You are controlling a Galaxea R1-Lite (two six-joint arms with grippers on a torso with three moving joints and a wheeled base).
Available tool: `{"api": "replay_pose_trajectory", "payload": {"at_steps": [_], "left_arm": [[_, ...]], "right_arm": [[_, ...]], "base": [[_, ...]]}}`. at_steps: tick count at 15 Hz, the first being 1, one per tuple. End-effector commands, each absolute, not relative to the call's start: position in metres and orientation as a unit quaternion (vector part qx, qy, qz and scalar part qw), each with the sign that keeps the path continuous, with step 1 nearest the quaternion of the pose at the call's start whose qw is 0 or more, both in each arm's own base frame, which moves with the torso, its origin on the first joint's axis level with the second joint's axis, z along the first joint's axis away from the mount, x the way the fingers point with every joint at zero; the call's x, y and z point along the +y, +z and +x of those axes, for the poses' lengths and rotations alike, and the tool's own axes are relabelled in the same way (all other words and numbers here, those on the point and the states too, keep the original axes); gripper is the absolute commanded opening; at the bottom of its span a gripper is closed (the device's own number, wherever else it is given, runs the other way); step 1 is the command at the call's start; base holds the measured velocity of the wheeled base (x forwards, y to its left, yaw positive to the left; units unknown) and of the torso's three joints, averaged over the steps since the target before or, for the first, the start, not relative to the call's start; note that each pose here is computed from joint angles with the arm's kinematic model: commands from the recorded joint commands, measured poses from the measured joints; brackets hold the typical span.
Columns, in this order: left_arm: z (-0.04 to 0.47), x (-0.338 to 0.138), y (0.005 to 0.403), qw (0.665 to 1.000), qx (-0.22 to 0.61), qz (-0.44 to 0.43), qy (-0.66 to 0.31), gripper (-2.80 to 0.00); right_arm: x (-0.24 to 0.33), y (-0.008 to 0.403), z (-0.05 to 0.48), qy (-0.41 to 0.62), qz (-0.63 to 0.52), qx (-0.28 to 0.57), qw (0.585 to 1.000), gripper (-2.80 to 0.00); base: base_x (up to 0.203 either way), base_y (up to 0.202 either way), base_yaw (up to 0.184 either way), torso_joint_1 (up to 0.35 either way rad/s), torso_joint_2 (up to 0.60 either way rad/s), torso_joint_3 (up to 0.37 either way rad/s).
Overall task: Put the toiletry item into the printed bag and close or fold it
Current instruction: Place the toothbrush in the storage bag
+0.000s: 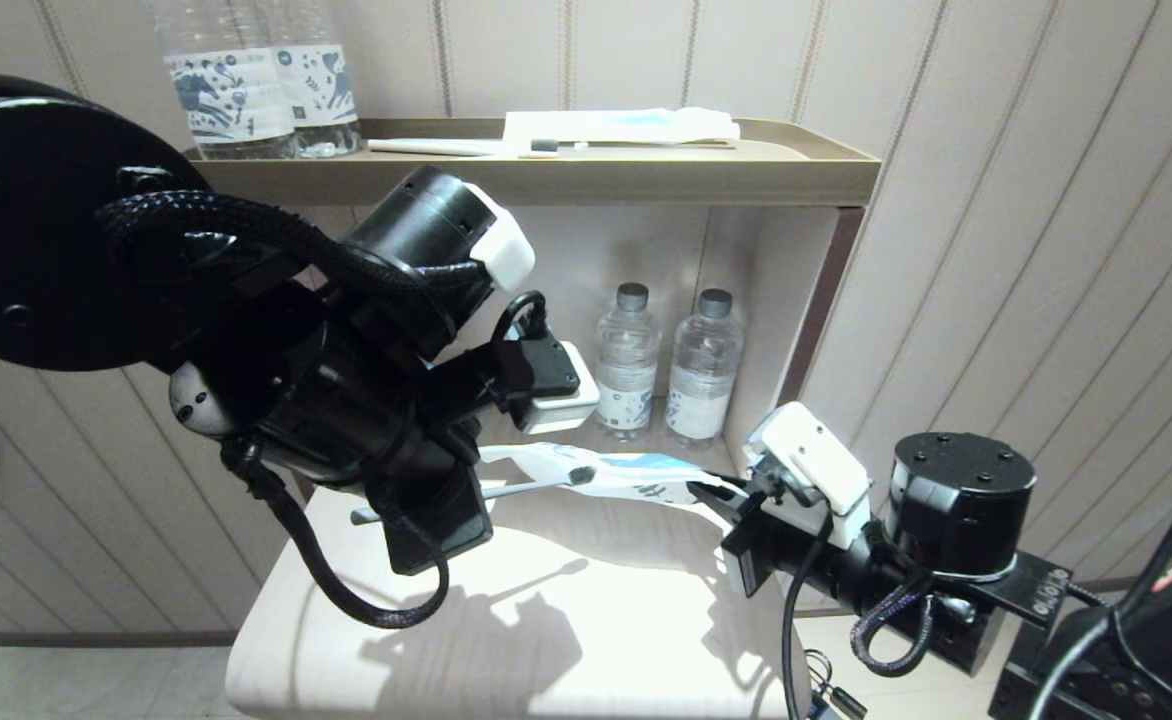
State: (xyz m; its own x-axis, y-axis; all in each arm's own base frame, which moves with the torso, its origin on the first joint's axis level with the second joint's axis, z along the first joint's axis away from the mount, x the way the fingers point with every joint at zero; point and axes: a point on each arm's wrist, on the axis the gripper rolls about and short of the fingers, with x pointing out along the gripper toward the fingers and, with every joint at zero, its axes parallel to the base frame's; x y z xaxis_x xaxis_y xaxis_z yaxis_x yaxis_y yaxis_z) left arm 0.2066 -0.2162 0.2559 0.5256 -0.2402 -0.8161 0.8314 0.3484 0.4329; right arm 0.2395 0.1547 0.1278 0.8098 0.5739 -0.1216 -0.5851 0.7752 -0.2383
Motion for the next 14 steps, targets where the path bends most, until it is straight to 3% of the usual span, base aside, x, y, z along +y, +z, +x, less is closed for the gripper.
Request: {"api": "replay_pose_trajectory", "payload": {"at_steps": [1,9,14], "left_arm": [[0.211,-0.22,0.252,0.747,0.337,0.449,-0.357,-2.8],[0.221,-0.23,0.242,0.736,0.348,0.457,-0.358,-2.8],[0.207,-0.216,0.272,0.75,0.325,0.453,-0.357,-2.8]], "right_arm": [[0.155,0.128,0.239,0.308,-0.133,0.017,0.942,-2.8],[0.155,0.128,0.239,0.309,-0.134,0.018,0.941,-2.8],[0.155,0.127,0.239,0.315,-0.133,0.02,0.94,-2.8]], "base": [[0.0,0.0,0.0,0.0,0.0,0.0],[0.0,0.0,0.0,0.0,0.0,0.0],[0.0,0.0,0.0,0.0,0.0,0.0]]}}
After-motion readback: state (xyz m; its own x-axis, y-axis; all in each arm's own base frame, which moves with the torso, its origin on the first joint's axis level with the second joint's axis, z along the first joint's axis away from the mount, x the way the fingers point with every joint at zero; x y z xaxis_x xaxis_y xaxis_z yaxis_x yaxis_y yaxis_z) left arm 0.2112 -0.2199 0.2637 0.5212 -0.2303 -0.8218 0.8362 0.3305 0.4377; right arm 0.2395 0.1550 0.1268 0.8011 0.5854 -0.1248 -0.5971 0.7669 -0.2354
